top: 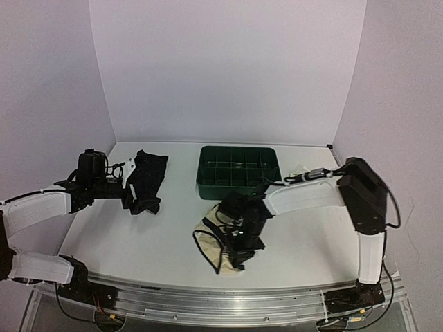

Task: Roll the underwear
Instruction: Move the underwear to the center of the board.

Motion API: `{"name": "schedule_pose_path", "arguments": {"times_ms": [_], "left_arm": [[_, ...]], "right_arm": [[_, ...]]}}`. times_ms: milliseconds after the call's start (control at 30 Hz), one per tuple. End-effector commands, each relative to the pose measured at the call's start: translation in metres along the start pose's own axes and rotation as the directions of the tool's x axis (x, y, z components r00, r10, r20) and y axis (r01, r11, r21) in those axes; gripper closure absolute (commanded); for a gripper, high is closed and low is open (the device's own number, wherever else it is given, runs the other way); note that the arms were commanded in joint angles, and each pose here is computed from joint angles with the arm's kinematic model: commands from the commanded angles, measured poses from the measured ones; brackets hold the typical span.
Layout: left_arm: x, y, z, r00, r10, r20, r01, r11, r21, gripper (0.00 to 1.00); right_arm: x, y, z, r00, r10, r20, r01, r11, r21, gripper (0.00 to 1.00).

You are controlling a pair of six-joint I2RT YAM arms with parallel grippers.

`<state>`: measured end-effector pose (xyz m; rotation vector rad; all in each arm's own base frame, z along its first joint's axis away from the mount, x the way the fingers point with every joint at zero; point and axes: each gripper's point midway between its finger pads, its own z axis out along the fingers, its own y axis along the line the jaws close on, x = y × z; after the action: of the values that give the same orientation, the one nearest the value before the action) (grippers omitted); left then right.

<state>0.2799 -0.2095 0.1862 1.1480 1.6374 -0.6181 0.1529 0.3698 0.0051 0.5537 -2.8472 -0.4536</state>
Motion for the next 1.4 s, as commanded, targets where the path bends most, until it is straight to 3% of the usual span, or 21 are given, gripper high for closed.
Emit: {"name": "schedule_pose_path", "arguments": {"times_ms": [0,167,233,333,433,567,667,733,800,1100,1367], "left_arm": [[-0.013,0.019,0.004,0.997,0.074,0.006,-0.073,0.996,-0.045,0.00],[-0.006,0.006,0.008,0.995,0.096,-0.018,-0.095,0.994,0.057,0.00],[-0.004,-0.010,0.007,0.993,0.121,-0.006,-0.119,0.983,0.139,0.01],[0.004,-0.040,0.006,0.990,0.135,-0.030,-0.122,0.956,0.267,0.12],[0.025,-0.084,0.010,0.977,0.157,-0.142,-0.092,0.920,0.382,0.27],[0.074,-0.149,0.004,0.908,0.311,-0.281,-0.124,0.839,0.529,0.25],[0.103,-0.161,0.005,0.841,0.432,-0.326,-0.199,0.807,0.556,0.23],[0.110,-0.158,0.011,0.817,0.473,-0.331,-0.239,0.799,0.552,0.24],[0.115,-0.156,0.017,0.796,0.510,-0.325,-0.278,0.785,0.554,0.27],[0.139,-0.171,0.019,0.717,0.667,-0.203,-0.418,0.644,0.640,0.29],[0.154,-0.182,0.027,0.681,0.710,-0.180,-0.457,0.604,0.653,0.29]], "right_arm": [[-0.039,0.091,0.020,0.985,-0.171,0.035,0.174,0.969,-0.175,0.78],[-0.046,0.113,-0.001,0.976,-0.201,0.082,0.214,0.953,-0.214,0.34],[-0.037,0.117,-0.029,0.965,-0.230,0.125,0.253,0.942,-0.222,0.27],[-0.031,0.114,-0.079,0.925,-0.286,0.250,0.333,0.927,-0.172,0.26],[-0.052,0.095,-0.126,0.883,-0.245,0.402,0.296,0.953,-0.070,0.27],[-0.102,0.059,-0.159,0.803,-0.089,0.589,0.061,0.996,0.067,0.39],[-0.136,0.057,-0.161,0.758,-0.046,0.651,-0.023,0.995,0.096,0.51],[-0.158,0.060,-0.154,0.735,-0.033,0.677,-0.055,0.993,0.108,0.61],[-0.178,0.065,-0.150,0.710,-0.014,0.704,-0.086,0.991,0.106,0.63],[-0.235,0.088,-0.104,0.696,-0.003,0.718,-0.071,0.995,0.074,0.62],[-0.245,0.068,-0.077,0.688,0.011,0.726,-0.145,0.982,0.122,0.64]]}}
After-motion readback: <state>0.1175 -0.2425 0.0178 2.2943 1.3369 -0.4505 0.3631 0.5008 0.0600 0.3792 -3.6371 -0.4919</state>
